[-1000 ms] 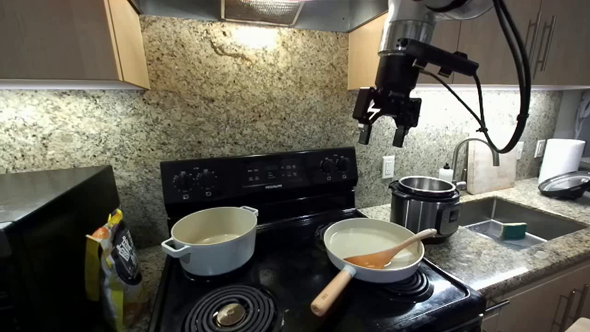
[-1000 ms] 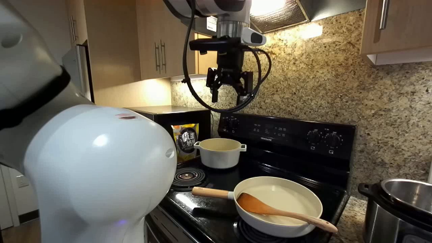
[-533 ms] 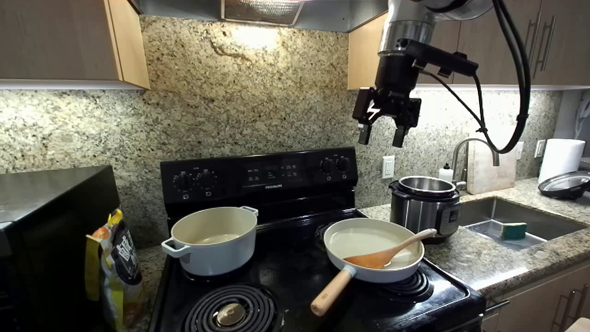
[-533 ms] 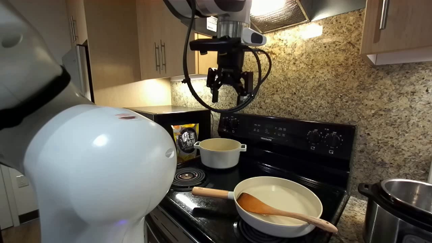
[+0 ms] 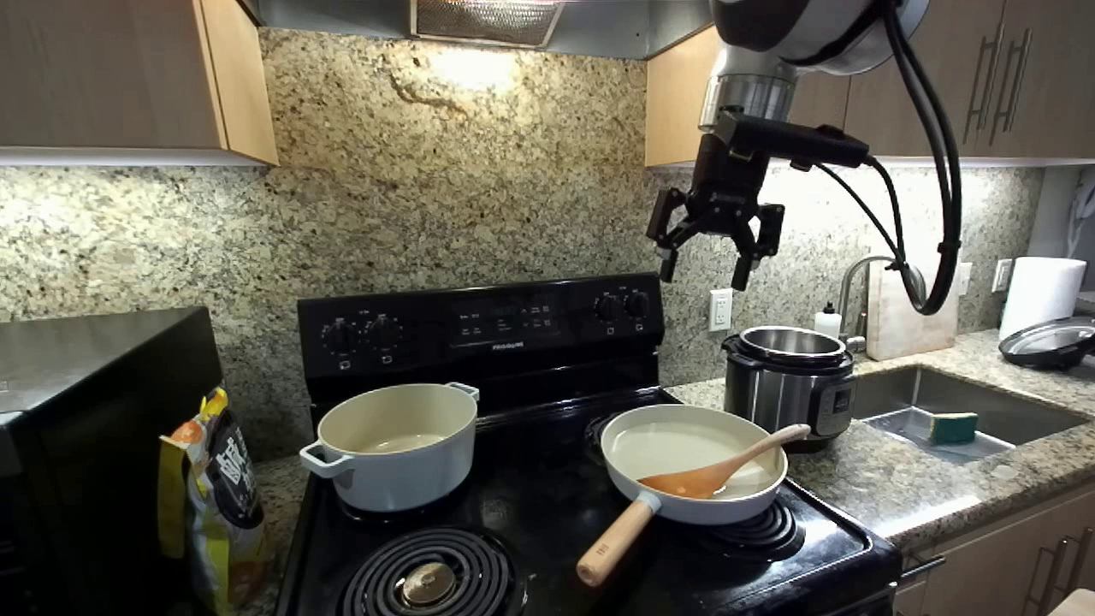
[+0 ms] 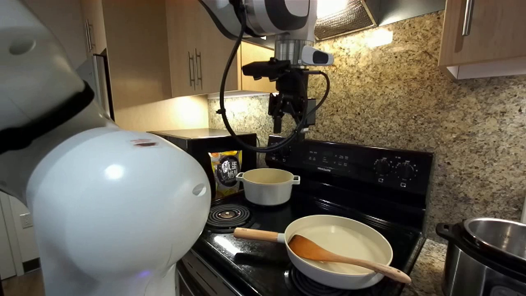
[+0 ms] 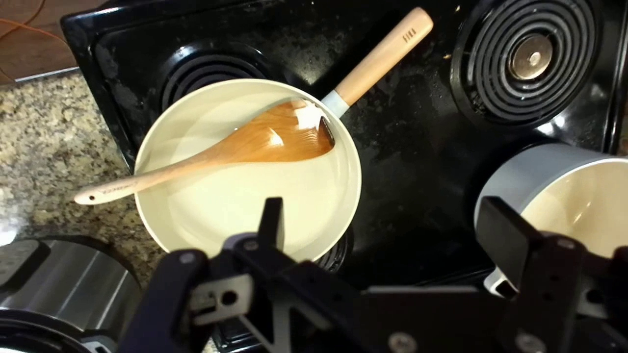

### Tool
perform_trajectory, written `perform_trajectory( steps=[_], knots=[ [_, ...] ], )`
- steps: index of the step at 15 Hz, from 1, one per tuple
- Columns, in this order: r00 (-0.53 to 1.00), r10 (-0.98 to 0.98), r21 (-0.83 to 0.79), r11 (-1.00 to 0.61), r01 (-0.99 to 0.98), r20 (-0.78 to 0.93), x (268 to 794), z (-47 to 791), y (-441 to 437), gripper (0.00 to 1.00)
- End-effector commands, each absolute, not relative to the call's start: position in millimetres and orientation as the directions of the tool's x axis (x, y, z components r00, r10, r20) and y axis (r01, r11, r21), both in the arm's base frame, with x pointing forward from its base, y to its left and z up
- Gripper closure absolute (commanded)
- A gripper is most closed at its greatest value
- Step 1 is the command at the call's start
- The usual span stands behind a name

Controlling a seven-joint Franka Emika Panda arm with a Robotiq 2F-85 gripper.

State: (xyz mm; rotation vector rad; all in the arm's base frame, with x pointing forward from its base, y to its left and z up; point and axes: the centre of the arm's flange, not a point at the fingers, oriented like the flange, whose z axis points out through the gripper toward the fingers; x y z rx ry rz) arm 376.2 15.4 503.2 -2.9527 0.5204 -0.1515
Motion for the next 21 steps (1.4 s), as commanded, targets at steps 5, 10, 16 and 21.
perform_trajectory(
  steps=[5, 10, 16, 21],
  knots=[
    [0.736, -0.676, -0.239, -0.718, -0.654, 0.017, 363, 467, -35, 0.00],
    [0.549, -0.836, -0.257, -0.535, -0.805, 0.020, 352, 453, -92, 0.00],
    [0.541, -0.841, -0.242, -0.524, -0.817, -0.004, 355, 457, -102, 0.00],
    [0.517, -0.856, -0.244, -0.502, -0.830, 0.001, 355, 457, -105, 0.00]
  ],
)
